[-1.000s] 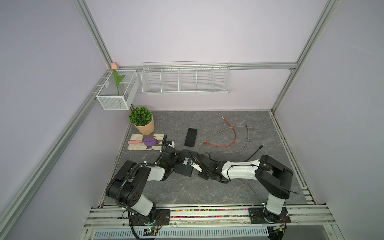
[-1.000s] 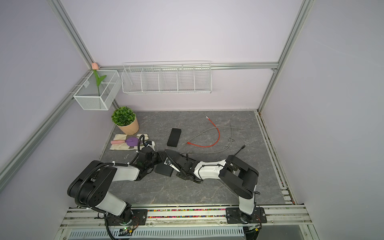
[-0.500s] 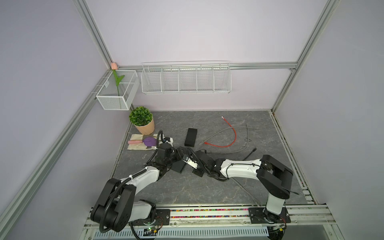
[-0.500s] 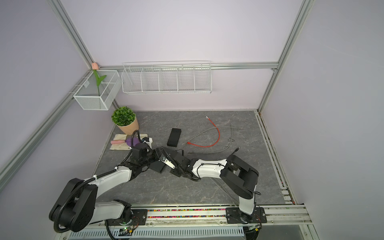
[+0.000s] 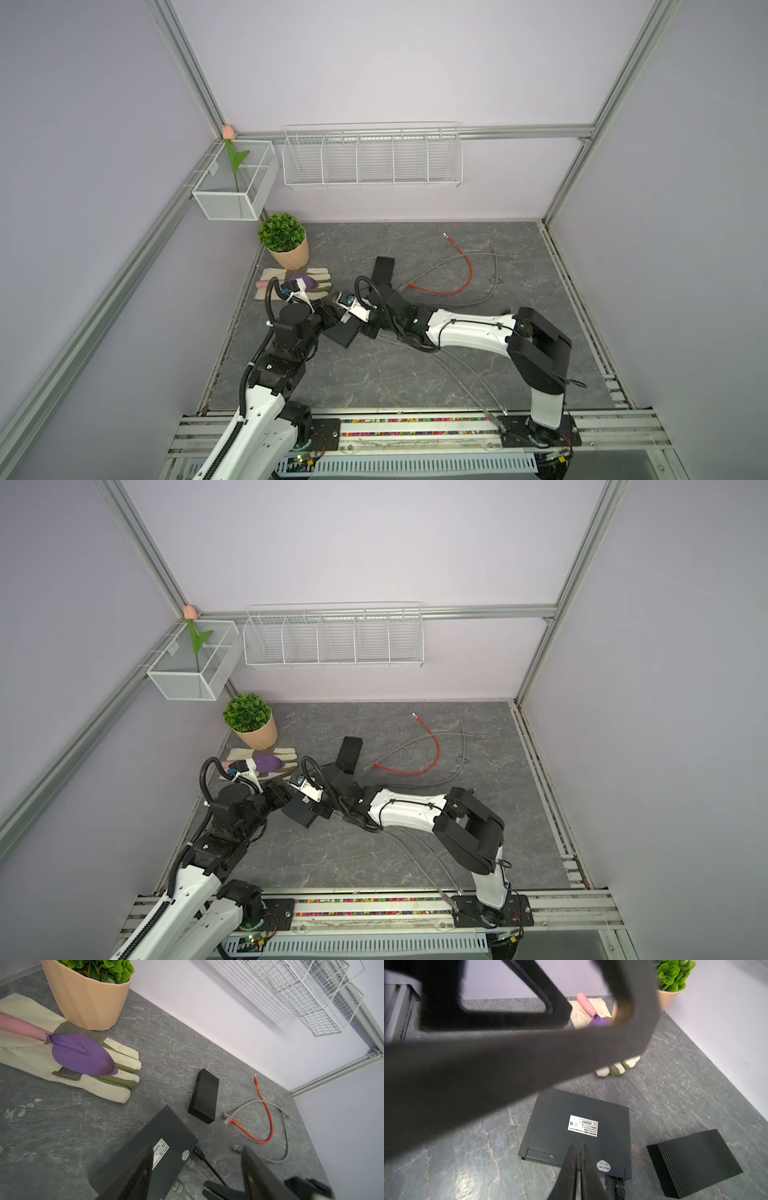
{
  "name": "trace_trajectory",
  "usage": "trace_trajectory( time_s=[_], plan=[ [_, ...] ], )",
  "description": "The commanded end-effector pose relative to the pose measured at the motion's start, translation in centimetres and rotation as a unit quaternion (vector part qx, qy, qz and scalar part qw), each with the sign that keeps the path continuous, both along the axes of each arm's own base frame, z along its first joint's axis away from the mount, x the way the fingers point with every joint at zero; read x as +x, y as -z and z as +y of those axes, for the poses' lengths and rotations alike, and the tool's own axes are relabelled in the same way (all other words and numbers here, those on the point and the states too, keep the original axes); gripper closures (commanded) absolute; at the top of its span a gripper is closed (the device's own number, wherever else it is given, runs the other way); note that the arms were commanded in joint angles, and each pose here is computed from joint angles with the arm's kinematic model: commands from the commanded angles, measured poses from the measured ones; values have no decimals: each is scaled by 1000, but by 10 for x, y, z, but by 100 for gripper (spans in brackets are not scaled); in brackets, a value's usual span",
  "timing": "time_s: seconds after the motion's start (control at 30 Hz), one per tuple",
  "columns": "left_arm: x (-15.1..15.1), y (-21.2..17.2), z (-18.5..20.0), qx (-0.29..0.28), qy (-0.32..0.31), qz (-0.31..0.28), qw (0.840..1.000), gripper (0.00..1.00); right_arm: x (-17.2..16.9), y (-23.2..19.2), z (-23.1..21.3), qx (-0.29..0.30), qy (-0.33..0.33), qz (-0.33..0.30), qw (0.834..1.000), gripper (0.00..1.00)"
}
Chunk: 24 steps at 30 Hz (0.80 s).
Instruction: Insert the plug into the switch port
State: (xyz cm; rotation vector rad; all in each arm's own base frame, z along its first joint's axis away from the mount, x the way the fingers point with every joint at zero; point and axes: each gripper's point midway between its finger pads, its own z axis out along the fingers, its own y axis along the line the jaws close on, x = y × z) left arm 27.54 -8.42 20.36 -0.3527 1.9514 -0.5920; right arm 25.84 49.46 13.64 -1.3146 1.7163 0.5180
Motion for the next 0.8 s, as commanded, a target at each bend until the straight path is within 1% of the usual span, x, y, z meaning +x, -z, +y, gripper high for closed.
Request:
trace_trajectory(
  time_s=[0.0, 0.1, 0.17, 0.23, 0.27, 0.33, 0.4, 0.5, 0.57, 0.67, 0.77],
  plan=[
    [-5, 6, 0, 14, 6, 18, 1000, 33, -5, 25, -5, -28, 0, 19, 999, 88],
    [-2, 6, -3, 13, 13, 23, 1000, 33, -4, 21, -20, -48, 17, 15, 999, 83],
    [0, 5, -7, 8, 19, 22, 1000, 34, -7, 23, -41, -84, 35, 19, 996, 77],
    [0, 4, -8, 4, 23, 20, 1000, 35, -12, 24, -66, -117, 61, 34, 991, 73],
    [1, 3, -9, 0, 24, 17, 1000, 35, -18, 22, -79, -123, 73, 44, 989, 72],
    [1, 4, -10, -4, 26, 14, 1000, 36, -29, 14, -103, -114, 106, 68, 985, 67],
    [1, 5, -11, -6, 28, 14, 1000, 37, -51, 7, -124, -110, 112, 94, 983, 63],
    [1, 9, -15, -9, 37, 18, 999, 38, -75, 3, -164, -135, 145, 103, 975, 62],
    [1, 12, -19, -17, 46, 18, 999, 39, -96, 12, -182, -142, 143, 157, 967, 59],
    [0, 15, -25, -29, 61, 15, 998, 40, -121, 35, -197, -142, 155, 232, 950, 59],
    [0, 18, -29, -33, 72, 17, 997, 41, -142, 57, -207, -130, 163, 298, 932, 60]
  ],
)
